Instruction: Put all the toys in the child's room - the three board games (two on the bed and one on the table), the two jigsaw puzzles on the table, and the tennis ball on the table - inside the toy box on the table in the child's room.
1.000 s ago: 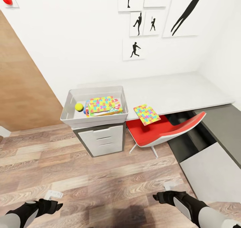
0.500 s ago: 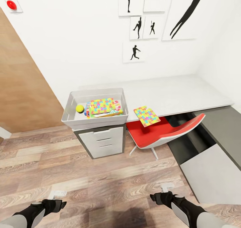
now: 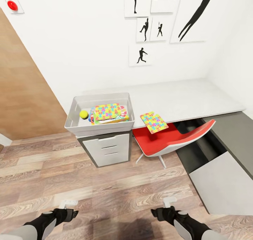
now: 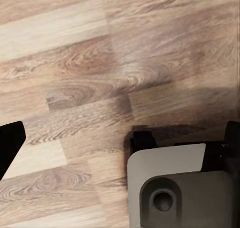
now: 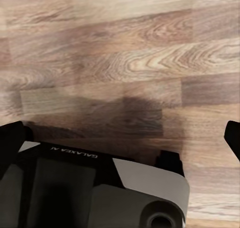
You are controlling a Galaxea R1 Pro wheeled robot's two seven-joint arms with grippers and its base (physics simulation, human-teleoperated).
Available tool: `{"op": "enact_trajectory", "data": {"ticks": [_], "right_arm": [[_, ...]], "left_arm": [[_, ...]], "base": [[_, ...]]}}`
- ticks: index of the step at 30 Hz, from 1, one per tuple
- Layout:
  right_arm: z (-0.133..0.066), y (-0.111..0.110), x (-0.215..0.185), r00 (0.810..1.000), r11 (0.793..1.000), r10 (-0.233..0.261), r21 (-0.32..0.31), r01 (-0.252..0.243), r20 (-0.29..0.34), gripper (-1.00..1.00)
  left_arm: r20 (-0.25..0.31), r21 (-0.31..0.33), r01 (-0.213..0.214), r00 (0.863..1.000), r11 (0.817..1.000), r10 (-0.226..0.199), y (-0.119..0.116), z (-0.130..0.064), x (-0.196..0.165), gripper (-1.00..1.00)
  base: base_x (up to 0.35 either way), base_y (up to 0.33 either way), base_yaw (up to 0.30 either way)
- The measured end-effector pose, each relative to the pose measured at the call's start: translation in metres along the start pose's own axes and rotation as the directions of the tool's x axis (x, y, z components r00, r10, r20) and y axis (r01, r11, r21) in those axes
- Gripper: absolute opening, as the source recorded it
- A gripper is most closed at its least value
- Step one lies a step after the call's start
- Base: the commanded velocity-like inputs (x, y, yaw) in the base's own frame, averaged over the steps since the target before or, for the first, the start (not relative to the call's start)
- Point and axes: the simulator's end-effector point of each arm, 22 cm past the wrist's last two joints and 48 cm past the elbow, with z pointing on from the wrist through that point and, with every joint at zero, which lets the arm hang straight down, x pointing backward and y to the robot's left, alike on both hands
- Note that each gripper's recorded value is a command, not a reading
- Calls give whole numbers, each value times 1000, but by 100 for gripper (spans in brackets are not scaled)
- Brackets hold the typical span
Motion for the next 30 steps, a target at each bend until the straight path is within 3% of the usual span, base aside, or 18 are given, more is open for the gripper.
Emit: {"op": "enact_trajectory", "data": {"ticks": [9, 16, 21, 23, 24, 30], "right_arm": [[1, 5, -1, 1000, 1000, 19, -3, -19, 8, 100], [-1, 2, -10, 992, 993, 120, -5, -120, 31, 100], [-3, -2, -16, 987, 988, 151, -3, -151, 48, 100], [-4, -5, -18, 986, 988, 157, 0, -157, 53, 100], [-5, -7, -19, 985, 987, 161, 2, -162, 57, 100], [-8, -11, -23, 983, 986, 168, 2, -169, 68, 100]], "left_arm": [[39, 42, -7, 999, 999, 6, -26, 2, -22, 100], [79, 65, -2, 997, 998, -3, -35, 0, -48, 100], [102, 119, 30, 994, 992, -42, -44, -6, -65, 100], [108, 166, 43, 992, 985, -62, -52, -9, -73, 100], [107, 223, 57, 991, 973, -83, -62, -13, -78, 100], [101, 389, 84, 986, 917, -133, -91, -33, -101, 100]], "base": [[0, 0, 0], [0, 0, -36], [0, 0, -123], [0, 0, -154], [0, 0, -162], [0, 0, -170]]}}
